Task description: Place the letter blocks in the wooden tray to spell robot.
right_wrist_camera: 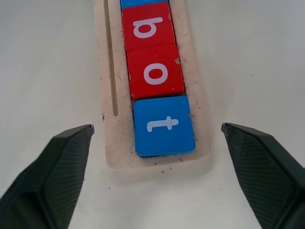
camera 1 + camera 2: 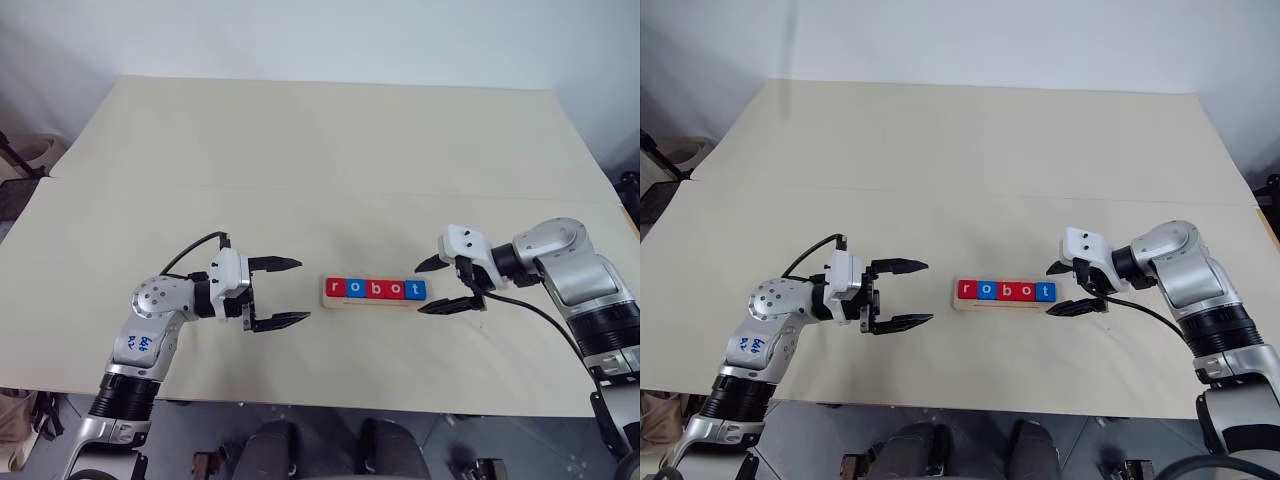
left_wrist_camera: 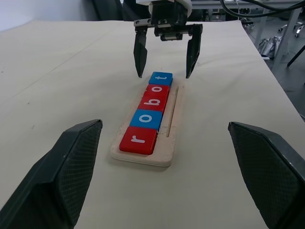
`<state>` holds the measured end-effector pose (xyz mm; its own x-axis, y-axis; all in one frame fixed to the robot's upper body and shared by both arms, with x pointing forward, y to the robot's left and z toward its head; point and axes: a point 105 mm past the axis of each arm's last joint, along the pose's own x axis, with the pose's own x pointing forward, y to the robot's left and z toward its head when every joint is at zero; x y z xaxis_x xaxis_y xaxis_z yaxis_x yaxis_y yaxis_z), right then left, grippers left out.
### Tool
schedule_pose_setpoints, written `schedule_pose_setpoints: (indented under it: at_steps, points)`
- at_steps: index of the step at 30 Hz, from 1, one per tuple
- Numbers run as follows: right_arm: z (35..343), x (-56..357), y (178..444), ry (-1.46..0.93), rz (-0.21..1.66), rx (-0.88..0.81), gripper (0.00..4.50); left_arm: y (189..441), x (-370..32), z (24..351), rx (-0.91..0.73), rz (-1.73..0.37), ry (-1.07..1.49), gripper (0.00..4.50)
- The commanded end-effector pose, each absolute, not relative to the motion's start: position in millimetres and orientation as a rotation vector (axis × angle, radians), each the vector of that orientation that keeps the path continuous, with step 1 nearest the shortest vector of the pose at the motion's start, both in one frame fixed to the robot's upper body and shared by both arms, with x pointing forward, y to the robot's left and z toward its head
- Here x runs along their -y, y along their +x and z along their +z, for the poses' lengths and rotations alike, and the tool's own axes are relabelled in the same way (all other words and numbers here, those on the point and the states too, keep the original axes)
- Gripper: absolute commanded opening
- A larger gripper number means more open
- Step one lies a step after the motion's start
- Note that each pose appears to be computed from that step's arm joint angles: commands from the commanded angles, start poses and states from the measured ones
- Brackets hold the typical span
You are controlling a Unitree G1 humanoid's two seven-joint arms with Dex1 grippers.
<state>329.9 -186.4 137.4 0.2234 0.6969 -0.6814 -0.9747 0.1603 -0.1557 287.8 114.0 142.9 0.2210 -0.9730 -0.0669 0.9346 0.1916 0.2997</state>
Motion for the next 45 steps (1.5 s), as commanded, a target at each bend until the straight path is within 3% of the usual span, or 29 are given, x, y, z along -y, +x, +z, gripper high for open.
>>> schedule_pose_setpoints:
  at_steps: [1, 4, 15, 16, 23, 30, 33, 37, 45]
  points:
    - [159.0, 193.8, 328.7, -0.674, 1.249, -0.452, 4.47, 285.3, -118.1, 148.6, 0.187, -1.344, 0.318, 4.5]
    - [159.6, 200.1, 326.8, -0.673, 1.238, -0.468, 3.89, 286.1, -119.4, 147.9, 0.186, -1.343, 0.32, 4.5]
    - [142.8, 199.9, 331.4, -0.687, 1.22, -0.495, 0.2, 288.5, -119.4, 149.9, 0.188, -1.338, 0.323, 4.5]
    - [142.0, 199.1, 332.6, -0.688, 1.216, -0.493, 0.05, 288.6, -119.5, 150.3, 0.188, -1.337, 0.323, 4.5]
    - [141.2, 190.1, 331.8, -0.669, 1.238, -0.478, 0.05, 288.4, -120.1, 151.0, 0.182, -1.33, 0.329, 4.5]
    - [152.7, 210.6, 319.5, -0.62, 1.18, -0.452, 0.05, 286.0, -131.0, 148.7, 0.151, -1.302, 0.327, 4.5]
    - [156.4, 214.2, 307.0, -0.547, 1.174, -0.406, 0.57, 285.3, -138.8, 148.1, 0.137, -1.283, 0.319, 4.5]
    - [163.4, 215.4, 282.1, -0.502, 1.185, -0.181, 1.75, 283.0, -152.7, 150.0, 0.129, -1.252, 0.315, 4.5]
    - [161.1, 225.5, 257.1, -0.358, 1.146, -0.07, 4.47, 286.2, -173.1, 148.5, 0.095, -1.202, 0.323, 4.5]
